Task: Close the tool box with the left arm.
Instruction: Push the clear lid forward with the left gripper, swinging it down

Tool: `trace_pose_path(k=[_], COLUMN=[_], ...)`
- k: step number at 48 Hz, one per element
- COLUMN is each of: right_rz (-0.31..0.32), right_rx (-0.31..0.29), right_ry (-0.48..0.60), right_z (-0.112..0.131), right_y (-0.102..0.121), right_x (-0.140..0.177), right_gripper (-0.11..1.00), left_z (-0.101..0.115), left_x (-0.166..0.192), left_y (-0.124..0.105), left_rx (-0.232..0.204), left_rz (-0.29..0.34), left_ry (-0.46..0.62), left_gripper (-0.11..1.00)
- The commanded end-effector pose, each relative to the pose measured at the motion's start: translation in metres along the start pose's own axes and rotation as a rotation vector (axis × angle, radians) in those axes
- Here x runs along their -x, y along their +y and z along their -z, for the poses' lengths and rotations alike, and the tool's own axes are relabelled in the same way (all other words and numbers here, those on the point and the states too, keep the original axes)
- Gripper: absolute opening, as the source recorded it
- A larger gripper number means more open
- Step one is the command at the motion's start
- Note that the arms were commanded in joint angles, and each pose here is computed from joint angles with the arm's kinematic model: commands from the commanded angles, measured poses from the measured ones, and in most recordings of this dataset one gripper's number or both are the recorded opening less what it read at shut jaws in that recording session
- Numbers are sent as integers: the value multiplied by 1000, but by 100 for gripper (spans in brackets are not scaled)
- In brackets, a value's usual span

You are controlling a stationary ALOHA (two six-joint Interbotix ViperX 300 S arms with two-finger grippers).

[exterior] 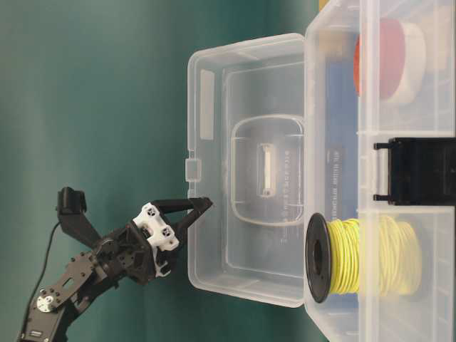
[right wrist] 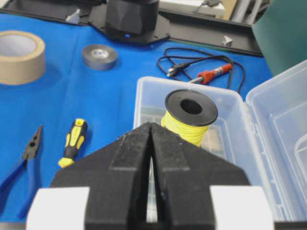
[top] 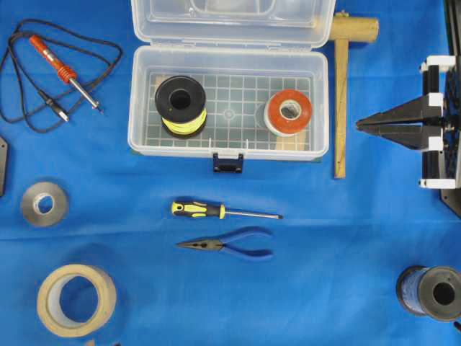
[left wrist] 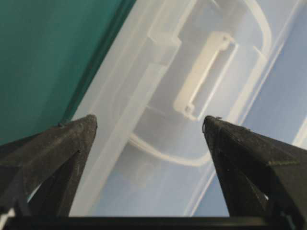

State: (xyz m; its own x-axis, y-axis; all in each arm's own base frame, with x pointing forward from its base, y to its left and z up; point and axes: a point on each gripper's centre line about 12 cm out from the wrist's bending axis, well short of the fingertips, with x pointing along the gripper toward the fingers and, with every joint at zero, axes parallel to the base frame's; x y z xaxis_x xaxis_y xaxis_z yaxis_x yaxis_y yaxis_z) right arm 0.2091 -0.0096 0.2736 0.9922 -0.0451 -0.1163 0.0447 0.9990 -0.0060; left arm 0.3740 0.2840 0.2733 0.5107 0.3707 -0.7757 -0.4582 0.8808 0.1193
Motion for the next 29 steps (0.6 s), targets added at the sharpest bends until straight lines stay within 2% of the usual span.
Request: trace_pose_path(k=[1, 17, 29], right_rz=[2, 3, 2], right_rx=[-3, 3, 1], right_ry=[-12, -9, -14], right_z=[-5, -4, -5], right_y=[0, -1, 0], right_x=[-2, -2, -2], right_gripper=[0, 0, 0], left_z=[-13, -8, 12], left_x=[24, 63, 81], left_y=[-15, -52, -79], left_rx=[-22, -78, -91], left_rz=[18, 72, 115], left_ry=[-41, -51, -44], left_gripper=[90, 90, 90])
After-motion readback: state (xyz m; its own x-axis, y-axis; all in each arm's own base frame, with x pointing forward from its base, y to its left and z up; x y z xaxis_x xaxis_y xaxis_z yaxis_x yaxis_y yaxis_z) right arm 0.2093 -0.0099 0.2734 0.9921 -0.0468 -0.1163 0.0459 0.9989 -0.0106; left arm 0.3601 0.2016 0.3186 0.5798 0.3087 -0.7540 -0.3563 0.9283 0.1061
